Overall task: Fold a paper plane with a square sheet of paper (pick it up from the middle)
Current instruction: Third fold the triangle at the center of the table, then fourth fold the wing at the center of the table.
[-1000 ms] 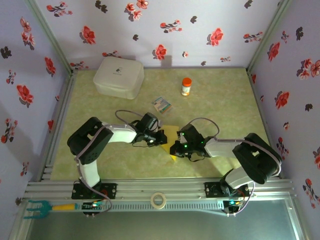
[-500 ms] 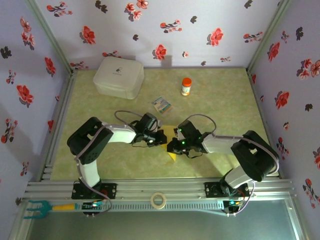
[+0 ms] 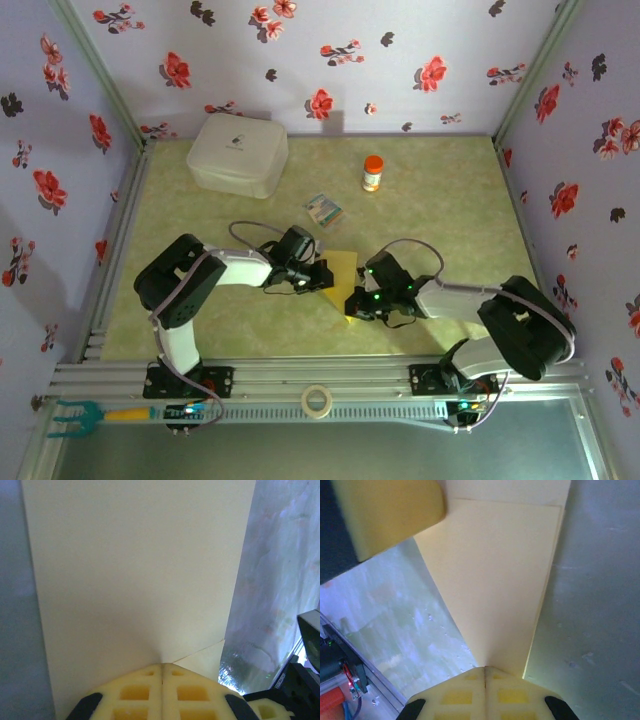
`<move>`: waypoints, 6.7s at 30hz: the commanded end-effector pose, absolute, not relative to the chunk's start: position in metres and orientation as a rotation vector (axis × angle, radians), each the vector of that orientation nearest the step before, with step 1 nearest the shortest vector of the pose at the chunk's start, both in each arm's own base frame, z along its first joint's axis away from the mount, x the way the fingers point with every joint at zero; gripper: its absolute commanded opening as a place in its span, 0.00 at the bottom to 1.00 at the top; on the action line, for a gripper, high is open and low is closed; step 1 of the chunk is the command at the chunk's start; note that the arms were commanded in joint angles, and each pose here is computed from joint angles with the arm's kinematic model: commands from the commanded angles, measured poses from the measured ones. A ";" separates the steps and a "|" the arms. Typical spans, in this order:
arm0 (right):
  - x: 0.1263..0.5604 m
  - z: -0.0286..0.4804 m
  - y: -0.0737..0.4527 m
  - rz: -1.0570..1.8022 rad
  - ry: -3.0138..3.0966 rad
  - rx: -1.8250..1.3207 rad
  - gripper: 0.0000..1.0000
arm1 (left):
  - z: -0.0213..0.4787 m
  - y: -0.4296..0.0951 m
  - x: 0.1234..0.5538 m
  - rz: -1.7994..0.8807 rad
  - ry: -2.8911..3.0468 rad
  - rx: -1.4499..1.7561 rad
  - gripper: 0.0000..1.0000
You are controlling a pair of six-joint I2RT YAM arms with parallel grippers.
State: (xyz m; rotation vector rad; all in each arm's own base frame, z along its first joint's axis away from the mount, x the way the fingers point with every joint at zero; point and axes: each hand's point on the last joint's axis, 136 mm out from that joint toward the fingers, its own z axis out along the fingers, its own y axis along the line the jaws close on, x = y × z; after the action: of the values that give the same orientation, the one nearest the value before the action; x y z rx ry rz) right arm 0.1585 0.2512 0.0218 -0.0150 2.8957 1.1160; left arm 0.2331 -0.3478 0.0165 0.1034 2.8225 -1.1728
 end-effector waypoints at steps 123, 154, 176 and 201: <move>0.246 0.056 0.267 1.014 2.688 0.013 0.36 | 0.059 -0.270 0.277 -1.083 2.546 -0.220 0.59; 0.235 0.073 0.250 1.143 2.584 -0.035 0.07 | 0.057 -0.302 0.298 -1.312 2.591 -0.238 0.60; 0.235 0.066 0.234 1.045 2.625 -0.006 0.21 | 0.052 -0.311 0.301 -1.397 2.553 -0.279 0.04; 0.207 0.094 0.255 0.299 2.052 -0.843 0.47 | 0.072 -0.312 0.288 -1.260 2.468 -0.279 0.22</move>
State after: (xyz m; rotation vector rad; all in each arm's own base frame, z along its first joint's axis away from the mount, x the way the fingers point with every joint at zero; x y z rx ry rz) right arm 0.1954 0.2537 0.0877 -0.7431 2.1831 0.4772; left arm 0.2847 -0.3064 0.0645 -0.3262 2.4795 -1.2430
